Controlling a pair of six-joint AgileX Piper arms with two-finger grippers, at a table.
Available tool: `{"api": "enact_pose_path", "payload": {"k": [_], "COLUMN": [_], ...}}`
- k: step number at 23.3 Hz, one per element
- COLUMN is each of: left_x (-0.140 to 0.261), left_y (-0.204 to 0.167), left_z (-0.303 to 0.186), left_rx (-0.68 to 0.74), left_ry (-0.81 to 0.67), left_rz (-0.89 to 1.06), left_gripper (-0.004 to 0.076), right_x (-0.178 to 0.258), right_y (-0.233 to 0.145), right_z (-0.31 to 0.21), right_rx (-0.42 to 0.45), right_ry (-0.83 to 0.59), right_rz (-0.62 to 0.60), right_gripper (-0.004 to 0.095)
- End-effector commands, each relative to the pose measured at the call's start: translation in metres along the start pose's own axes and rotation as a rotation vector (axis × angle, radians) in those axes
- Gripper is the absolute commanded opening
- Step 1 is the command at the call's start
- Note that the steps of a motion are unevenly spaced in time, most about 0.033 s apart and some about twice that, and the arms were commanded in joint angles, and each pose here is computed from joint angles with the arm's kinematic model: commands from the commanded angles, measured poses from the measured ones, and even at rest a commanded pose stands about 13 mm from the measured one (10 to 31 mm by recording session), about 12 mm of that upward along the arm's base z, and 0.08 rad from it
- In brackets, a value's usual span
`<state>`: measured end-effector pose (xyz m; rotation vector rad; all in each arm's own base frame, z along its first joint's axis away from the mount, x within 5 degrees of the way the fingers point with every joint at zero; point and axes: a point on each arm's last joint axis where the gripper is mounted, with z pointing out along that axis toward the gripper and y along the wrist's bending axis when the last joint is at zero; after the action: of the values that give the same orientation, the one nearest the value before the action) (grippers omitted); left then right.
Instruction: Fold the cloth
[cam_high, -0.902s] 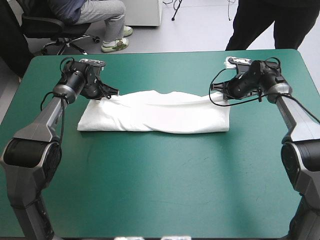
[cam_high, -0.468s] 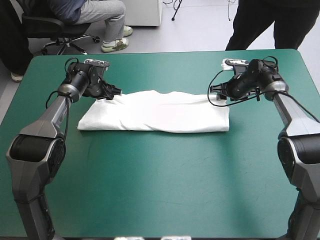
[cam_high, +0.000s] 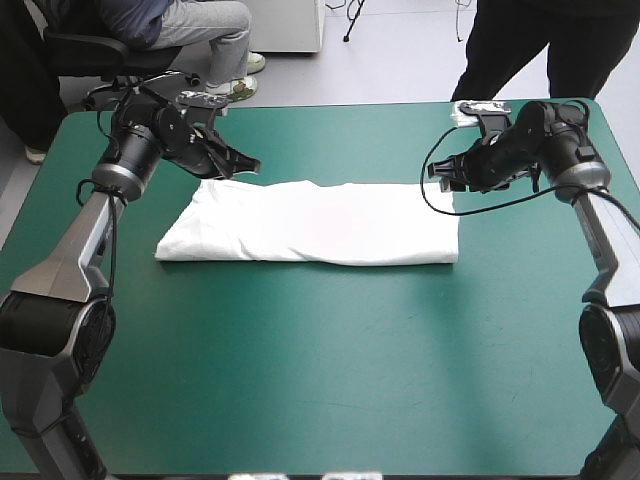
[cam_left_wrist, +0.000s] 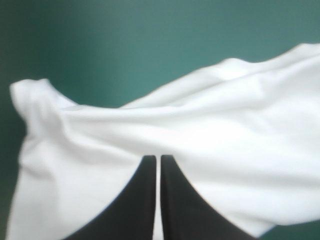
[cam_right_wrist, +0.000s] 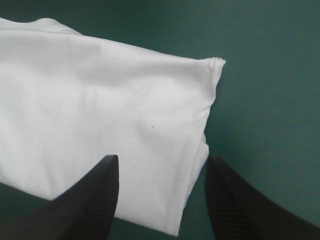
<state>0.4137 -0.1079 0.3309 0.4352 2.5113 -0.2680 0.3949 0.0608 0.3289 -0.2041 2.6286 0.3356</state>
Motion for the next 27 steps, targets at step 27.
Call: {"api": "enact_pose_path", "payload": {"k": [27], "left_x": [0.022], "left_y": [-0.118], "left_z": [0.094], "left_rx": [0.180], "left_ry": [0.158], "left_rz": [0.212], "left_gripper": [-0.0017], "right_x": [-0.001], "right_y": [-0.019], "right_z": [0.030], "right_rx": [-0.133], "right_ry": [0.088], "right_rz": [0.052], "right_gripper": [0.0658]}}
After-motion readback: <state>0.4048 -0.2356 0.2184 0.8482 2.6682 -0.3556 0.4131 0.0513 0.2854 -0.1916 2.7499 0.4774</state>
